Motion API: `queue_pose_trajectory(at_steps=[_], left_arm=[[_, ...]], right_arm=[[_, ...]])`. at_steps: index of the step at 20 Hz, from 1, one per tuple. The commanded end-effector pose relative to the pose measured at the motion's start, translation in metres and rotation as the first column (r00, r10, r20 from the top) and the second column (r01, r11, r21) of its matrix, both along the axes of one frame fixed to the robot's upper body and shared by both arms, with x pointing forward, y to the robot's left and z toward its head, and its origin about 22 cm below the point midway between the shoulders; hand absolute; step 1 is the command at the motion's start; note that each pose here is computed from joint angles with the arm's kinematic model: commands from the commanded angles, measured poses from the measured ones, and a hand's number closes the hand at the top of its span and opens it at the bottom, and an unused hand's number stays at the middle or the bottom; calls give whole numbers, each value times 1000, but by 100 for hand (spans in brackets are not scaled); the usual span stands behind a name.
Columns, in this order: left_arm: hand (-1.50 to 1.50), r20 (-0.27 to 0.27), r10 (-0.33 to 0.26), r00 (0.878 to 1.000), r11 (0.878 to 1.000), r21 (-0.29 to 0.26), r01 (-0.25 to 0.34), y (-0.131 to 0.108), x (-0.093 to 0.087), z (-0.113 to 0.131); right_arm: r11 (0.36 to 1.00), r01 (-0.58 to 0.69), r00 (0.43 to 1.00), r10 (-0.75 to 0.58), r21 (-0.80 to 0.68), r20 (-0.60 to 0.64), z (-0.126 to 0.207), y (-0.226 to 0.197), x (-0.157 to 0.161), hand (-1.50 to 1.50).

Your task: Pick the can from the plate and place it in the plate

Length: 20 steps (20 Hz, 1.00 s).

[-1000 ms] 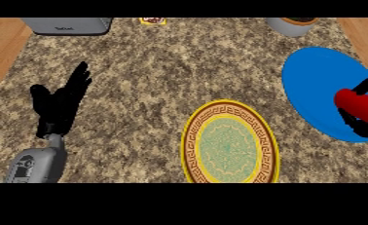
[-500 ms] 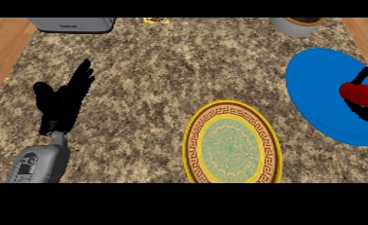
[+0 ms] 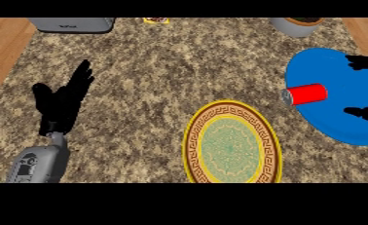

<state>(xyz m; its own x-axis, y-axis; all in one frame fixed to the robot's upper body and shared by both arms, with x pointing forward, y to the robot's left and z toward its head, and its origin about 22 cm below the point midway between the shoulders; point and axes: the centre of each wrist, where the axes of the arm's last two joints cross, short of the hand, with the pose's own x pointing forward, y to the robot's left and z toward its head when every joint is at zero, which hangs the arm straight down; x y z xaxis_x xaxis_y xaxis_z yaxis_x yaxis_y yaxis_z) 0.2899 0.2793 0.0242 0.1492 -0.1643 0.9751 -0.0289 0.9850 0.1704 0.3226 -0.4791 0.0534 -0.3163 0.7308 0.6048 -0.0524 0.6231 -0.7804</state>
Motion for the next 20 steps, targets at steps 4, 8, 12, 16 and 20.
queue_pose_trajectory(at_steps=[4, 8, 12, 16, 20], left_arm=[[0, -32, 18, 999, 1000, -7, -18, 9, -9, -9], [0, -22, 29, 999, 1000, -7, -29, 7, -9, -8], [0, -19, 20, 1000, 1000, -14, -21, -2, -6, -5], [0, -4, 15, 1000, 1000, -12, -15, 8, -6, -9], [0, -2, -5, 1000, 1000, 0, 5, -6, -9, -14]], right_arm=[[922, -232, 963, 174, 309, 205, 11, 1, 9, -150], [875, -180, 982, 134, 449, 132, 28, -15, 5, -150], [832, -103, 980, 180, 545, -90, 36, -25, 4, -150], [790, -101, 964, 228, 604, -137, 39, -42, -10, -150], [773, -123, 974, 214, 623, -73, 38, -51, -20, -150]])
